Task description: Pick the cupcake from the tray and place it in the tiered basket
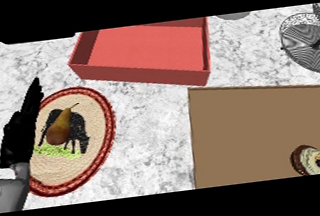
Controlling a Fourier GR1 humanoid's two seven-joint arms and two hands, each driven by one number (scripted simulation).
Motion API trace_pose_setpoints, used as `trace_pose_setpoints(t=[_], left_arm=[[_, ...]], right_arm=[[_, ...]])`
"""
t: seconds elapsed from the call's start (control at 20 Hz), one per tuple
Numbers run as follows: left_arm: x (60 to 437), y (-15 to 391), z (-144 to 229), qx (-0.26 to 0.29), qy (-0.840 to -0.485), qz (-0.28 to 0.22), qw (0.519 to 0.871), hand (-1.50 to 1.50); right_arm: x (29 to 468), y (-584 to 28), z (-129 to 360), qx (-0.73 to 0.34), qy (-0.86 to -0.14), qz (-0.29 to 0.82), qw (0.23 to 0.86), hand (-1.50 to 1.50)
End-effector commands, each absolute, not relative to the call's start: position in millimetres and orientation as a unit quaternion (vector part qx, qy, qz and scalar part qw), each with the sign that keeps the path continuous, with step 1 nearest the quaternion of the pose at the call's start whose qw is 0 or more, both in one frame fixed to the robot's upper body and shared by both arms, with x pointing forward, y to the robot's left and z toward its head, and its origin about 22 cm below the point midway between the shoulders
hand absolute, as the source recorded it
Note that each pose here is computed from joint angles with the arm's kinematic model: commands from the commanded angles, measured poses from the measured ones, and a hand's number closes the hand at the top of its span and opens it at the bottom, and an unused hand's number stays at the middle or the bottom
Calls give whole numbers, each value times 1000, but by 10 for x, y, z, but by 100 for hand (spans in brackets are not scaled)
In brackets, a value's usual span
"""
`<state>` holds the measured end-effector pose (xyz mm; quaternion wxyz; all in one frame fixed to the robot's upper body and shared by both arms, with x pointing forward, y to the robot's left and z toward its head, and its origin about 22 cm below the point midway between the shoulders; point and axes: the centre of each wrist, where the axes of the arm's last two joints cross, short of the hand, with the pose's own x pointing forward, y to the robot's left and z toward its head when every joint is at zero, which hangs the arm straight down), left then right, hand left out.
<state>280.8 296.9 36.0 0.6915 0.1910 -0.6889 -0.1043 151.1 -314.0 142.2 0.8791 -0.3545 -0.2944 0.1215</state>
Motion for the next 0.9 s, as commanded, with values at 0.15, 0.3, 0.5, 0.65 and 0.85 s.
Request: trace_pose_setpoints(t=[0.15, 0.3, 0.5, 0.65, 0.85], left_arm=[[2824, 2943, 289, 195, -690, -108, 689, 0], [2983, 3037, 526, 180, -690, -111, 693, 0], [2884, 2936, 447, 193, -681, -101, 699, 0], [2764, 2805, 231, 185, -691, -109, 690, 0], [2796, 2998, 284, 191, -687, -98, 695, 0]], right_arm=[[1685, -3050, 1324, -397, -231, 95, 883, -150], [1716, -3006, 1381, -397, -226, 104, 883, -150], [1619, -2996, 1231, -387, -213, 118, 889, -150], [1655, -2877, 1229, -381, -217, 100, 893, -150], [1705, -2952, 1013, -380, -200, 90, 899, -150]])
